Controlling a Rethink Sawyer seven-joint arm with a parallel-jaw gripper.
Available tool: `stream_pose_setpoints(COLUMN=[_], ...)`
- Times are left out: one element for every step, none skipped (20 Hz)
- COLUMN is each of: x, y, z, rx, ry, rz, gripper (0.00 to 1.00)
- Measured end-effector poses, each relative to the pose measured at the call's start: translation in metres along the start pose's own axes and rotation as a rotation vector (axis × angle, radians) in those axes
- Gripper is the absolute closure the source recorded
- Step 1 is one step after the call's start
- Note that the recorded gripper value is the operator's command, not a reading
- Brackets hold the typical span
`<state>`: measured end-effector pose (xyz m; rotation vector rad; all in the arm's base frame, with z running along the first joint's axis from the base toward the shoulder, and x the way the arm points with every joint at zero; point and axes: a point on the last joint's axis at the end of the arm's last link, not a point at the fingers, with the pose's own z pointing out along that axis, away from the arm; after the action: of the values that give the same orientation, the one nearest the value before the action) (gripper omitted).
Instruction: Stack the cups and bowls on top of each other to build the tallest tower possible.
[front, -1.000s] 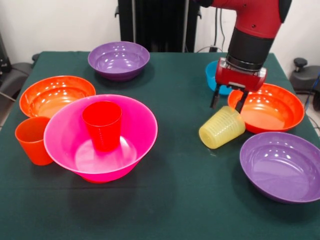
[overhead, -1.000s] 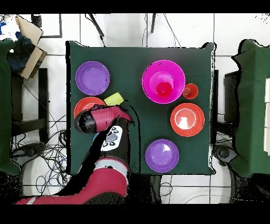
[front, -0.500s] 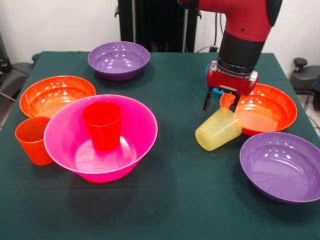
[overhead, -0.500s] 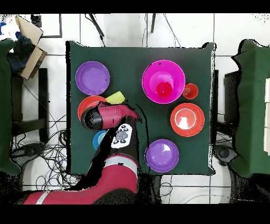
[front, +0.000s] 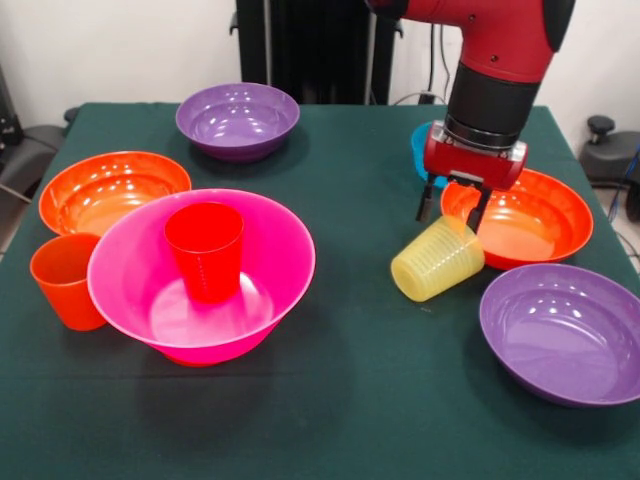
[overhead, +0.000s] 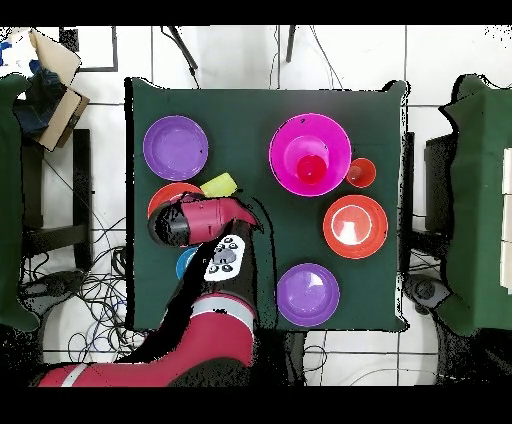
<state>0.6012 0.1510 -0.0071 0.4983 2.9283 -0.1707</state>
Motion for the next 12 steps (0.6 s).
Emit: stream_pose_setpoints(x=[0.000, 0.001, 0.002, 0.003, 0.003, 0.003, 0.003, 0.003, 0.003, 0.001, 0.000, -0.001], y=[0.001, 0.004, 0.007, 0.008, 0.010, 0.012, 0.013, 0.014, 0.016, 0.020, 0.022, 0.024], z=[0.000, 0.000, 0.000, 0.000, 0.001, 0.001, 0.001, 0.001, 0.002, 0.001, 0.001, 0.001], rx=[0.000, -0.001, 0.000, 0.001, 0.002, 0.005, 0.011, 0.016, 0.023, 0.039, 0.049, 0.054], ry=[0.000, -0.002, -0.004, -0.009, -0.013, -0.020, -0.034, -0.043, -0.060, -0.096, -0.117, -0.130], rz=[-0.001, -0.005, -0.009, -0.013, -0.016, -0.021, -0.030, -0.035, -0.045, -0.065, -0.074, -0.080], gripper=[0.00, 0.00, 0.00, 0.00, 0.00, 0.00, 0.00, 0.00, 0.00, 0.00, 0.00, 0.00])
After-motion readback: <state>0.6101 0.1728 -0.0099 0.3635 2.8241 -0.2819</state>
